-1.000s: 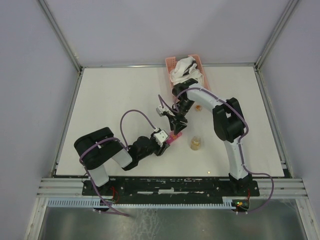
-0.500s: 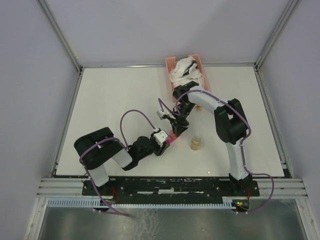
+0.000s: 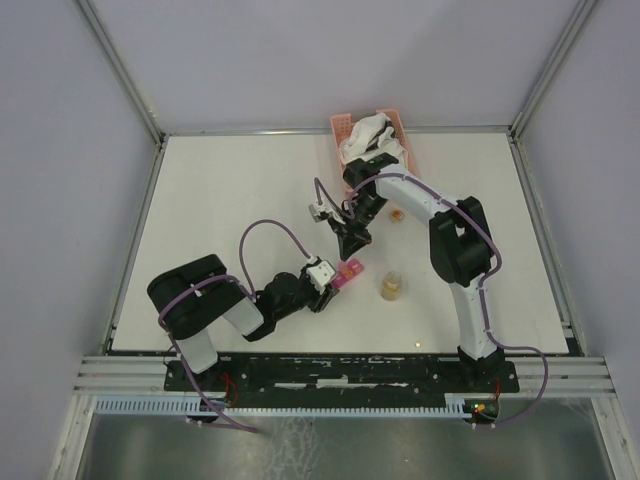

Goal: Sort the pills into containers

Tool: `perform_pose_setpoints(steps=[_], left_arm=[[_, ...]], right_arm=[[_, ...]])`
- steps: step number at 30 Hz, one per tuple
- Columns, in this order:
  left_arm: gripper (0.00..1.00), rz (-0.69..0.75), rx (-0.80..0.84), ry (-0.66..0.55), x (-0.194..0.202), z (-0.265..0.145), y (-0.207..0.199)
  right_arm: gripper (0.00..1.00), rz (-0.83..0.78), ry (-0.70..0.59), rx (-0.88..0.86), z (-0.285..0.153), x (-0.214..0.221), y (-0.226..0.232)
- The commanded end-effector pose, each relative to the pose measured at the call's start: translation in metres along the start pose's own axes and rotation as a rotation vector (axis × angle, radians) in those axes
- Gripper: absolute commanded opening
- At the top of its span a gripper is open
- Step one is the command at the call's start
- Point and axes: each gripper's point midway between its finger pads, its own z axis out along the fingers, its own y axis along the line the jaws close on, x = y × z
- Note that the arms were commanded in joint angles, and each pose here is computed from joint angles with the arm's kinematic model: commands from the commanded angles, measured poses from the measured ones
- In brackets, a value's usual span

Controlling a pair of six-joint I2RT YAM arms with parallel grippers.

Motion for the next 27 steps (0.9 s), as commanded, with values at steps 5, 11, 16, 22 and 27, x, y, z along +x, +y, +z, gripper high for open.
perform_pose_setpoints(steps=[5, 11, 16, 22, 27], left_arm=[[0.33, 0.002, 0.015, -0.049, -0.013, -0.001, -0.002], [0.33, 0.002, 0.015, -0.050, -0.013, -0.001, -0.002], [0.33, 0.001, 0.013, -0.050, -0.013, 0.000, -0.001], [0.33, -0.001, 0.014, -0.049, -0.013, 0.000, -0.001], [0.33, 0.000, 0.016, -0.047, -0.014, 0.000, -0.001]], right_arm=[[0.01, 0.090, 0.034, 0.124, 0.005, 0.009, -0.037], [0.01, 0.068, 0.071, 0.090, 0.009, 0.016, -0.028], [0.01, 0.031, 0.098, 0.026, 0.012, 0.023, -0.008], [0.01, 0.006, 0.128, 0.024, 0.016, 0.027, 0.001], [0.01, 0.026, 0.170, 0.061, 0.020, 0.038, -0.004]])
